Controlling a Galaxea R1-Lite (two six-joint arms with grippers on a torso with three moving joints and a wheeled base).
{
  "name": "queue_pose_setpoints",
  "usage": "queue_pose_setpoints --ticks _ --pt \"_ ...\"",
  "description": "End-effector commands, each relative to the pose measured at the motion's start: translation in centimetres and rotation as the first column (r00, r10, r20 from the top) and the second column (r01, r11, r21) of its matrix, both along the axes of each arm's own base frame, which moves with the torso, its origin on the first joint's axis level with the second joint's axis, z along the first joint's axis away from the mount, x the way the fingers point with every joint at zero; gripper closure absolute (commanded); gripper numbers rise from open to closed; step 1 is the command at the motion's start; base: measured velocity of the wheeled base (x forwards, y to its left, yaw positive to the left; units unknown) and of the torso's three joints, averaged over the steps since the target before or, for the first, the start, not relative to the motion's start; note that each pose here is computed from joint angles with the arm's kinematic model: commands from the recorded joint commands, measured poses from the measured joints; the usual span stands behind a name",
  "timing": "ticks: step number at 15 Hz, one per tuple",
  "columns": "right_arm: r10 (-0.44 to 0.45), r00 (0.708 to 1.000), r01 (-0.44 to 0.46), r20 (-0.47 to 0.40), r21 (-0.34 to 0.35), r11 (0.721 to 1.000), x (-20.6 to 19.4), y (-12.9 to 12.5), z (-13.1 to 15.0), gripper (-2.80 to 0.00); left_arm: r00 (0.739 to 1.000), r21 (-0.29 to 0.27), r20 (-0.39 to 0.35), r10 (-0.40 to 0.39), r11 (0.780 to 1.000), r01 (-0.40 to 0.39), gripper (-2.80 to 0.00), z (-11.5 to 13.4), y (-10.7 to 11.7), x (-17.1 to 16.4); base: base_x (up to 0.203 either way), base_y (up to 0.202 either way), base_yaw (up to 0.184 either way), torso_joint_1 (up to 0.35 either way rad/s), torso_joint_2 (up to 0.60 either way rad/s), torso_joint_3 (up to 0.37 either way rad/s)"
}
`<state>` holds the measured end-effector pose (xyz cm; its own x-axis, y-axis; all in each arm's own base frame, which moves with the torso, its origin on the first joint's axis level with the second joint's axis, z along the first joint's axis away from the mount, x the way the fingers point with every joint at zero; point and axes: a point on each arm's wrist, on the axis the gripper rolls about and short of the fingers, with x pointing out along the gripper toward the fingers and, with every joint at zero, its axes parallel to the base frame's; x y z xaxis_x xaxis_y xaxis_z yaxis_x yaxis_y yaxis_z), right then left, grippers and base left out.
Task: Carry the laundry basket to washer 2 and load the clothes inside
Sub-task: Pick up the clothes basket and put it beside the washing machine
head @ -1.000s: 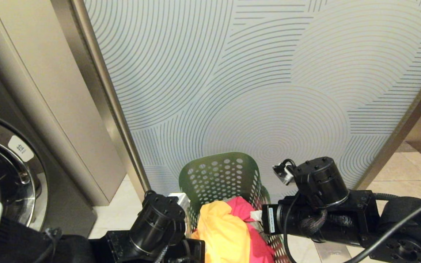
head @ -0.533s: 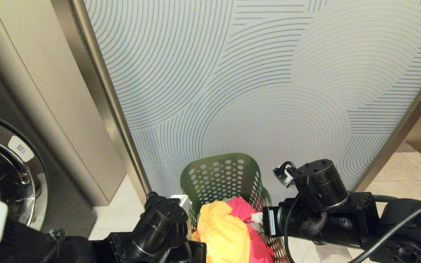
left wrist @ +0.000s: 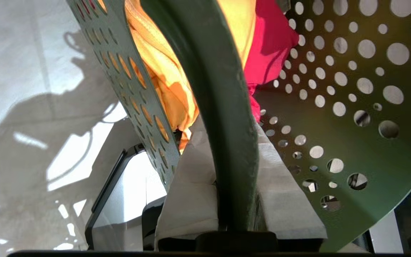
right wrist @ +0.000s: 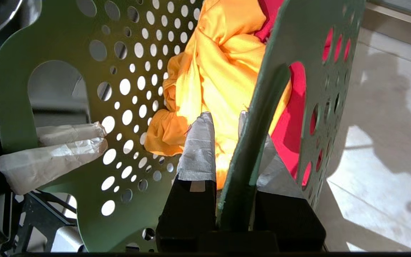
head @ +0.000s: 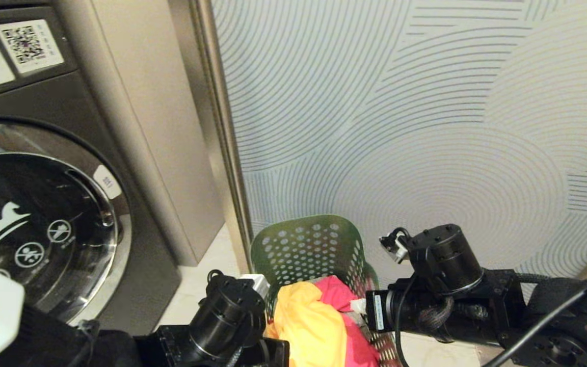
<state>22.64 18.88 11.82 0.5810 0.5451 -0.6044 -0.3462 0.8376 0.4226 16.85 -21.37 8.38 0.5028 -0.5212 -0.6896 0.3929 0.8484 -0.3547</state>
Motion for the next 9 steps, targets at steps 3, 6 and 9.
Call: queue_pose_setpoints --ticks 3,6,9 --pt "-0.001 1.000 0.000 0.005 0.008 1.000 0.08 0.09 -0.08 0.00 1.000 0.001 -0.003 0.004 1.000 -0.004 0.00 -0.13 -0.02 0.02 -0.001 -0.009 0.175 0.002 0.00 0.001" --pt "-0.001 1.000 0.001 0.000 0.004 1.000 0.16 0.15 -0.29 0.00 1.000 0.004 -0.004 0.005 1.000 -0.005 0.00 -0.18 0.04 -0.03 0.001 -0.008 0.178 0.002 0.00 0.002" --pt "-0.001 1.000 0.001 -0.003 0.002 1.000 0.20 0.19 -0.42 0.00 1.000 0.006 -0.004 0.004 1.000 -0.004 0.00 -0.19 0.10 -0.07 0.001 -0.012 0.175 0.004 0.00 0.005"
